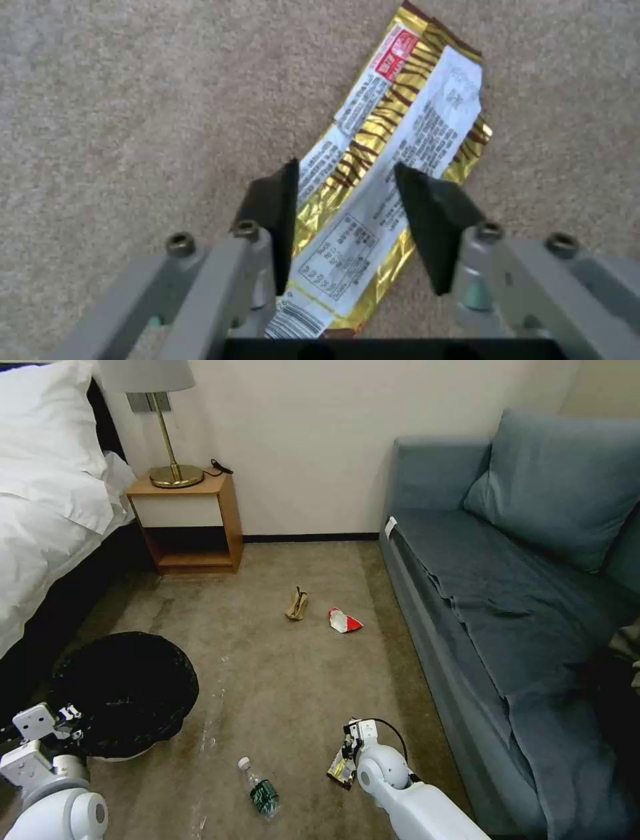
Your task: Pick up the trash bin, then pick up the garbage on the floor and place it into the trash bin.
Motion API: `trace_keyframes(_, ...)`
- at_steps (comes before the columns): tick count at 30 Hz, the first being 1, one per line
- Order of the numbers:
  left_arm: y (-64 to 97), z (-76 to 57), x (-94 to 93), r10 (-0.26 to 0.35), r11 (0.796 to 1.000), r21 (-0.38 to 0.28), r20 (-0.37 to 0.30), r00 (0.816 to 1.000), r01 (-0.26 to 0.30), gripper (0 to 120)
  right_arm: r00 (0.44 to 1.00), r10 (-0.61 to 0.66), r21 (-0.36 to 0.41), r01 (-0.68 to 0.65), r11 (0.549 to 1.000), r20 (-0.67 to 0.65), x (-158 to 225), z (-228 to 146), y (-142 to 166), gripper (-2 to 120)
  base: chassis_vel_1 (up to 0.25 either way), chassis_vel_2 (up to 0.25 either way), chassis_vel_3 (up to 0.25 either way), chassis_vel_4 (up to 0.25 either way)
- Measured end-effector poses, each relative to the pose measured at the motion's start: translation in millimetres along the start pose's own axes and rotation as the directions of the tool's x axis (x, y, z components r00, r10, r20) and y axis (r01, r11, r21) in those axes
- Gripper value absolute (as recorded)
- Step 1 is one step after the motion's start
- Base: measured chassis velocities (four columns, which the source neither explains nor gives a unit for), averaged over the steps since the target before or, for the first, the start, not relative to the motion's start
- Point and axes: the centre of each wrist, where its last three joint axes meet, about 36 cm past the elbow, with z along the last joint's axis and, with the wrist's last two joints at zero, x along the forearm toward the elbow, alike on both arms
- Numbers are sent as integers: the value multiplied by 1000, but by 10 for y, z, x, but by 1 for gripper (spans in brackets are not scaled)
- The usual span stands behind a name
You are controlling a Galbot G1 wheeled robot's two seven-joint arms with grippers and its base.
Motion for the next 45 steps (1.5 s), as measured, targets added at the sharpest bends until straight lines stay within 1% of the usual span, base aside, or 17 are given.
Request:
trace_keyframes(3, -10, -4, -3, 1, 1000, 0, 1, 1000, -1, 5, 1000, -2, -5, 2, 1000, 5, -22, 17, 5, 28, 0, 0, 0, 0)
trace_keyframes(5, -26, -1, -3, 3, 1000, 1, 0, 1000, -3, 5, 1000, -1, -8, 1, 1000, 12, -44, 35, 23, 16, 0, 0, 0, 0)
trace_keyframes(9, -34, 12, -3, 2, 1000, 1, -3, 1000, -2, 5, 1000, -3, -2, 3, 1000, 19, -66, 62, 51, 6, 0, 0, 0, 0)
trace_keyframes(10, -34, 15, -1, 2, 1000, 1, -4, 1000, -2, 5, 1000, -5, 3, 5, 1000, 24, -86, 88, 67, 0, 0, 0, 0, 0)
trace_keyframes(17, 16, 22, -14, -10, 1000, 1, -4, 1000, 10, 5, 999, -10, 16, 10, 1000, 32, -138, 161, 110, 0, 0, 0, 0, 0)
trace_keyframes(24, 43, 92, -44, -10, 1000, 3, -12, 1000, 10, 5, 999, -9, 38, 7, 999, 43, -171, 186, 107, 0, 0, 0, 0, 0)
trace_keyframes(26, 44, 109, -60, -10, 1000, 4, -15, 1000, 10, 5, 999, -10, 49, 7, 999, 53, -135, 144, 92, 9, 0, 0, 0, 0)
trace_keyframes(27, 44, 109, -60, -10, 1000, 4, -15, 1000, 10, 5, 999, -10, 49, 7, 999, 53, -135, 144, 92, 9, 0, 0, 0, 0)
trace_keyframes(30, 10, 128, -89, 1, 1000, 8, -18, 1000, 0, 5, 998, -9, 47, 6, 999, 67, -56, 53, 81, 25, 0, 0, 0, 0)
trace_keyframes(31, 10, 128, -89, 1, 1000, 8, -18, 1000, 0, 5, 998, -9, 47, 6, 999, 67, -56, 53, 81, 25, 0, 0, 0, 0)
trace_keyframes(36, -28, 115, -104, 15, 1000, 15, -15, 1000, -14, 5, 998, 2, 34, -5, 999, 67, -13, 23, 87, 43, 0, 0, 0, 0)
trace_keyframes(37, -28, 115, -104, 15, 1000, 15, -15, 1000, -14, 5, 998, 2, 34, -5, 999, 67, -13, 23, 87, 43, 0, 0, 0, 0)
trace_keyframes(38, -33, 108, -111, 19, 1000, 15, -15, 1000, -19, 5, 998, 2, 26, -4, 1000, 63, 0, 33, 109, 51, 0, 0, 0, 0)
trace_keyframes(40, -35, 103, -116, 21, 1000, 13, -14, 1000, -21, 5, 998, 3, 23, -4, 1000, 61, 3, 43, 118, 55, 0, 0, 0, 0)
trace_keyframes(42, -45, 95, -122, 25, 1000, 12, -15, 1000, -25, 5, 999, 1, 13, -2, 1000, 54, 11, 89, 151, 67, 0, 0, 0, 0)
trace_keyframes(43, -45, 95, -122, 25, 1000, 12, -15, 1000, -25, 5, 999, 1, 13, -2, 1000, 54, 11, 89, 151, 67, 0, 0, 0, 0)
trace_keyframes(45, -64, 91, -120, 30, 999, 12, -17, 999, -30, 5, 999, -1, 6, 0, 1000, 54, 11, 99, 175, 77, 0, 0, 0, 0)
